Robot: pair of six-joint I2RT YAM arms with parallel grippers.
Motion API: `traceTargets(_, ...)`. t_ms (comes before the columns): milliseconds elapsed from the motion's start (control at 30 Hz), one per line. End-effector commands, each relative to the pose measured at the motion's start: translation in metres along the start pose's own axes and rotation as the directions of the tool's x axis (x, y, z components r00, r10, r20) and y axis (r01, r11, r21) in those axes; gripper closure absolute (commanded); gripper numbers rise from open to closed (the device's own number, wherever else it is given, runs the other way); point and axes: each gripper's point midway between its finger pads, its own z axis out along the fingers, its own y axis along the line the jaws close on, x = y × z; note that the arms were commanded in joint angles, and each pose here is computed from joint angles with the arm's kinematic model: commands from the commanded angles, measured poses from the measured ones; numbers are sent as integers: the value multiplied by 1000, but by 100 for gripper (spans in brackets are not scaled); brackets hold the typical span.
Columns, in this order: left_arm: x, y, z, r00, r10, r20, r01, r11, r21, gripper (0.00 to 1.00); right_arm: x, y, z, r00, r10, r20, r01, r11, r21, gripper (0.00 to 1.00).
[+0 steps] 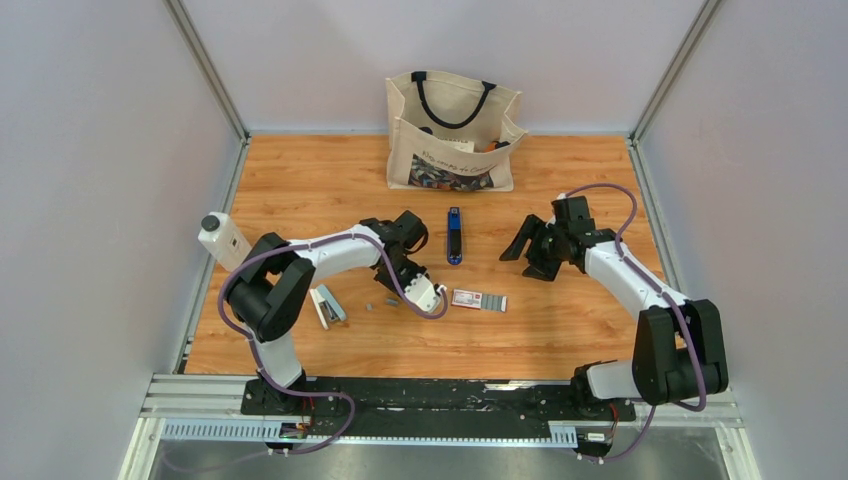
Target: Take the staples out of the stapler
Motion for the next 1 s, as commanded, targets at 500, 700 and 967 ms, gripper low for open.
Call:
traceTargets(500, -9, -19, 12, 999, 32, -6, -31, 995, 98, 75, -1, -7, 5, 1000, -2, 2, 2, 1000, -4, 31)
traceTargets(700, -19, -8, -2, 999, -29, 15, 28, 997, 71, 77, 4, -13, 9, 1000, 5, -12, -5, 1000, 6, 31)
traceTargets(967, -58, 48, -84, 958, -228, 175, 252, 959, -131, 77, 1, 4, -3, 999, -38, 4, 38, 997, -62, 30)
